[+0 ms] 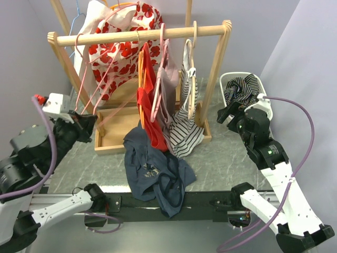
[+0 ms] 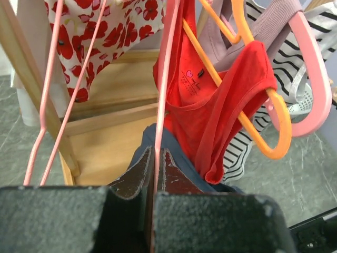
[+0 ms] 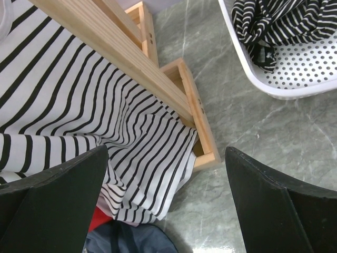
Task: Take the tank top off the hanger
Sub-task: Place the hanger at the clothesline.
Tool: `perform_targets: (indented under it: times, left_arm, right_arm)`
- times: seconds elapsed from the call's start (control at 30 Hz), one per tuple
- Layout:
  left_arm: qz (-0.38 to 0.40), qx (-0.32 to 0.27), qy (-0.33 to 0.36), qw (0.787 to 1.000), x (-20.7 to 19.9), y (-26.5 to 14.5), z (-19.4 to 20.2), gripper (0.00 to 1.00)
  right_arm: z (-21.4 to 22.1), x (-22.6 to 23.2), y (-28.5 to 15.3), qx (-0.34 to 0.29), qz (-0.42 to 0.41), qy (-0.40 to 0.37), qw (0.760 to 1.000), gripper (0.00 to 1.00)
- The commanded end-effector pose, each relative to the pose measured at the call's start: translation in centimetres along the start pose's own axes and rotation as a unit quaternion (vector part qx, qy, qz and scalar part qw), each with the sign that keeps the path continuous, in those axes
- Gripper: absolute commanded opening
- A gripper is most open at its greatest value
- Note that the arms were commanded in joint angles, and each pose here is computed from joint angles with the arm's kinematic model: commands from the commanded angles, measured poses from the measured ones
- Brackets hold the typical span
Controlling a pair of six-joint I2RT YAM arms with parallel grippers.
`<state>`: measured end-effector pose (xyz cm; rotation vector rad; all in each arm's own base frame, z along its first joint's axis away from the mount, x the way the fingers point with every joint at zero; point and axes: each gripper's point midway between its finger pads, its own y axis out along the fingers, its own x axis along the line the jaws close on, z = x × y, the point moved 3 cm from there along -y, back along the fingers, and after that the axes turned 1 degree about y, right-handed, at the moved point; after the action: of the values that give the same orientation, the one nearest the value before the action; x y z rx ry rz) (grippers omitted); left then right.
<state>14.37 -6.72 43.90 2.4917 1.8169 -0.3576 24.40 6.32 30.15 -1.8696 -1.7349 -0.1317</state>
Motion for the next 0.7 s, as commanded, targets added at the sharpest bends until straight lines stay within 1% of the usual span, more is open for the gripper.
perform_targets:
  times: [0.0,0.13,0.2,0.33,0.4,0.47,0.67]
  left_arm:
    - [-0.053,-0.035,-0.028,0.998,0.1,2.2,-1.8,0.01]
    - [-0.051,-0.052,-0.029,0.997,-0.6,3.6,-2.2,0.01]
    - [-0.028,-0.074,-0.036,0.996,-1.2,3.6,-2.9,0.01]
    - [0.021,-0.082,-0.034,0.996,-2.5,2.7,-4.3,0.01]
    - [0.037,-0.06,-0.024,0.997,-2.9,2.6,-3.7,0.01]
    - [0.052,-0.054,-0.023,0.997,-3.1,2.1,-3.4,0.01]
    - [0.083,-0.012,-0.027,0.996,-2.6,-0.7,-1.6,0.01]
  right_arm:
    - [-1.1,0.9,-0.4,-0.01,-0.022,0.0,1.0,1.0]
    - [-0.8,1.1,0.0,-0.005,-0.027,0.001,1.0,1.0]
    - [-0.7,1.0,0.2,-0.002,-0.026,0.001,1.0,1.0]
    - [-0.1,0.9,0.6,0.007,-0.025,0.0,1.0,1.0]
    - [0.4,0.8,0.9,0.012,-0.025,0.0,1.0,1.0]
    - [0.4,0.7,1.0,0.013,-0.024,0.0,1.0,1.0]
    - [-0.3,0.3,0.9,0.003,-0.008,-0.006,1.0,1.0]
